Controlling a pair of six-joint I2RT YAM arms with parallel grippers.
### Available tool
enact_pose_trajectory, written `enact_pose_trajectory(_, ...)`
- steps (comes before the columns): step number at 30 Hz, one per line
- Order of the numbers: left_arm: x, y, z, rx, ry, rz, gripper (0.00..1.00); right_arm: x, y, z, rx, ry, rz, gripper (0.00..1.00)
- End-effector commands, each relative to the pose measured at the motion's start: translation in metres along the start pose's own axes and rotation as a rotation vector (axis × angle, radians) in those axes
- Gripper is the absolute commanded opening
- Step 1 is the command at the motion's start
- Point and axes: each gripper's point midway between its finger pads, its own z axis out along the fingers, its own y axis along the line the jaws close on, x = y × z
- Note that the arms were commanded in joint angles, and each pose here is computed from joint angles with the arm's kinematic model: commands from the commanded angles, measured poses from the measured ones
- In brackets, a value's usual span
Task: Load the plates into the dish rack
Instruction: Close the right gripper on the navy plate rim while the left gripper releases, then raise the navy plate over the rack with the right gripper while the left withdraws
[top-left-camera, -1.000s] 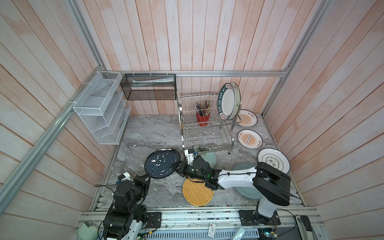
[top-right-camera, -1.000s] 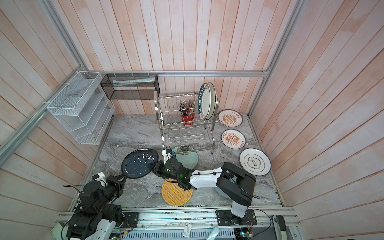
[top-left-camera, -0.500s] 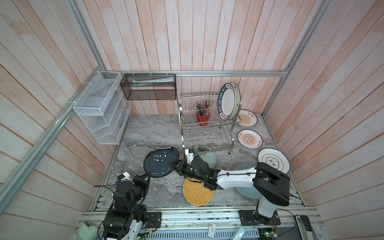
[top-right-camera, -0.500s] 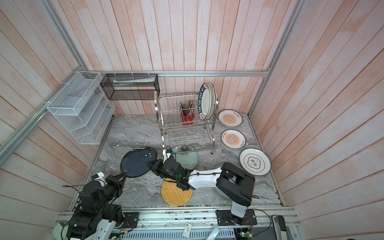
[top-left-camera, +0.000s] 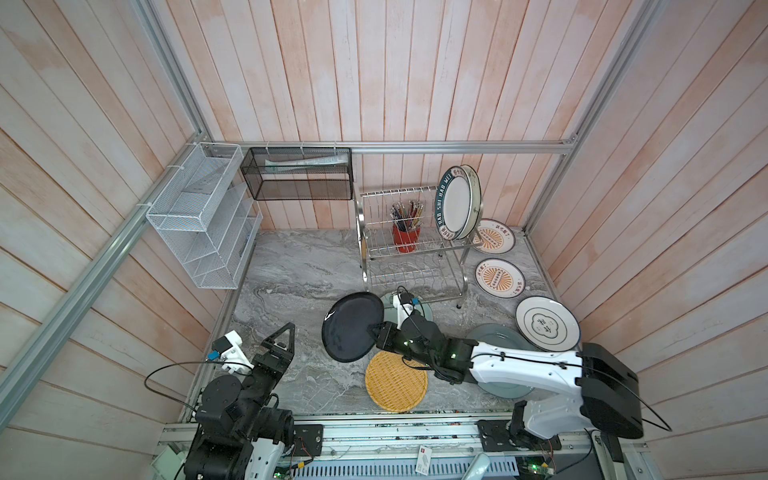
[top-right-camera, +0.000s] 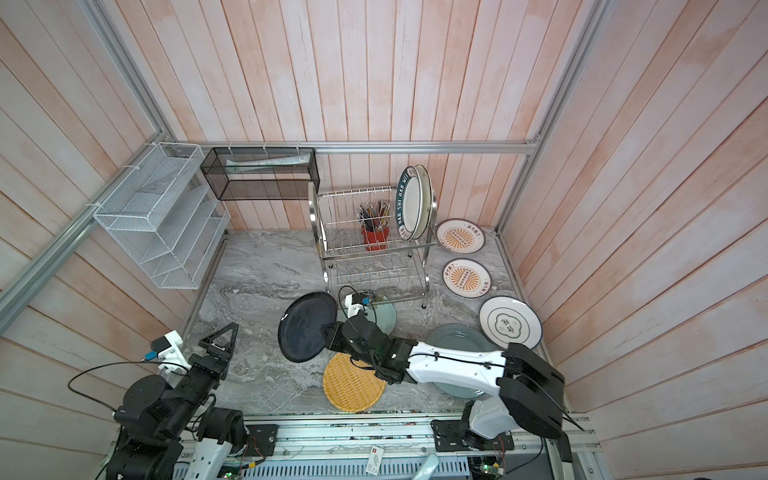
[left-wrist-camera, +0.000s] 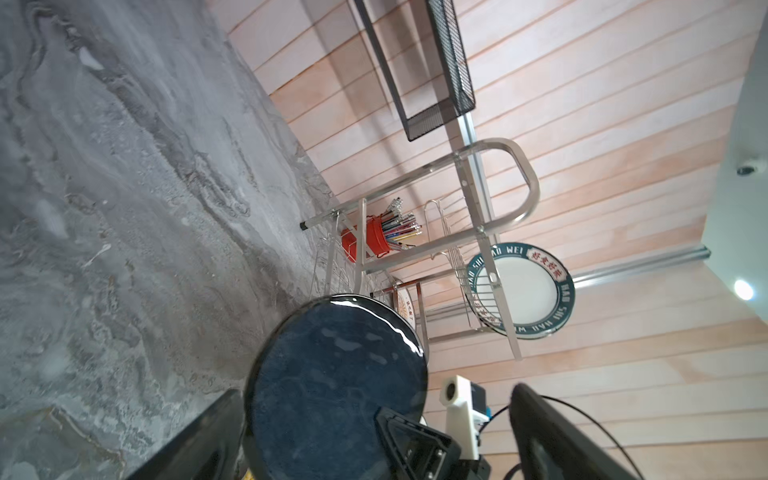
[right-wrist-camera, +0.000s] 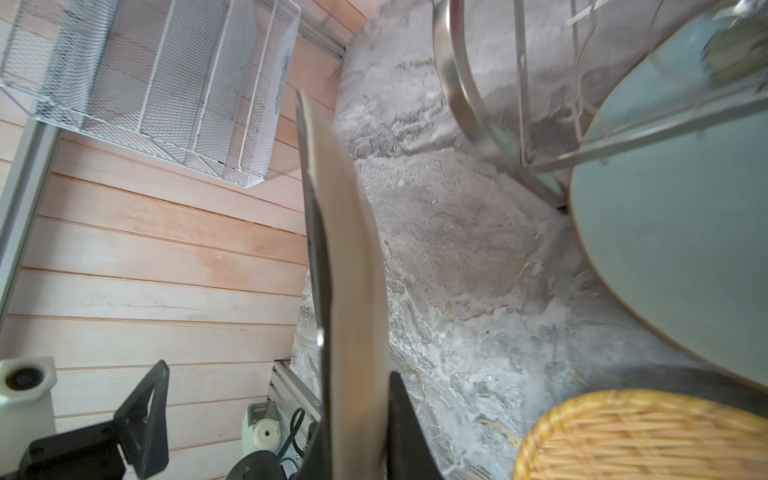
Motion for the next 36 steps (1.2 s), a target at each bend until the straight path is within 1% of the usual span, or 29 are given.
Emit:
enact_pose_trajectory(1,0.008,-0.028,0.011,0.115,0.087,0.213,1.0,-0.035,0.023,-0.04,-0.031,-0.105,-0.161,0.0)
enact_pose_trajectory(6,0.024,-0.062,0.03,0.27,0.226,0.385,1.0,-0.052,0.027,-0.094,-0.013,-0.126,-0.284,0.0)
enact_pose_trajectory(9,0.031,-0.067,0.043,0.294,0.303,0.443,1.0,-0.065,0.034,-0.127,-0.017,-0.152,-0.354,0.0)
enact_pose_trajectory(14,0.041,-0.074,0.055,0.371,0.371,0.494,1.0,-0.089,0.043,-0.173,-0.005,-0.22,-0.434,0.0)
enact_pose_trajectory(19,0.052,-0.068,0.059,0.395,0.423,0.542,1.0,-0.116,0.064,-0.205,0.022,-0.28,-0.508,0.0)
enact_pose_trajectory(24,0.057,-0.058,0.054,0.382,0.428,0.595,1.0,-0.153,0.095,-0.23,0.057,-0.386,-0.567,0.0)
enact_pose_trajectory(29,0.056,-0.068,0.047,0.443,0.392,0.639,1.0,-0.193,0.13,-0.248,0.114,-0.51,-0.634,0.0)
enact_pose_trajectory(32,0.054,-0.067,0.049,0.442,0.37,0.664,1.0,-0.22,0.151,-0.259,0.178,-0.6,-0.676,0.0)
enact_pose_trajectory(36,0.054,-0.064,0.05,0.45,0.351,0.662,1.0,-0.251,0.174,-0.265,0.275,-0.711,-0.736,0.0)
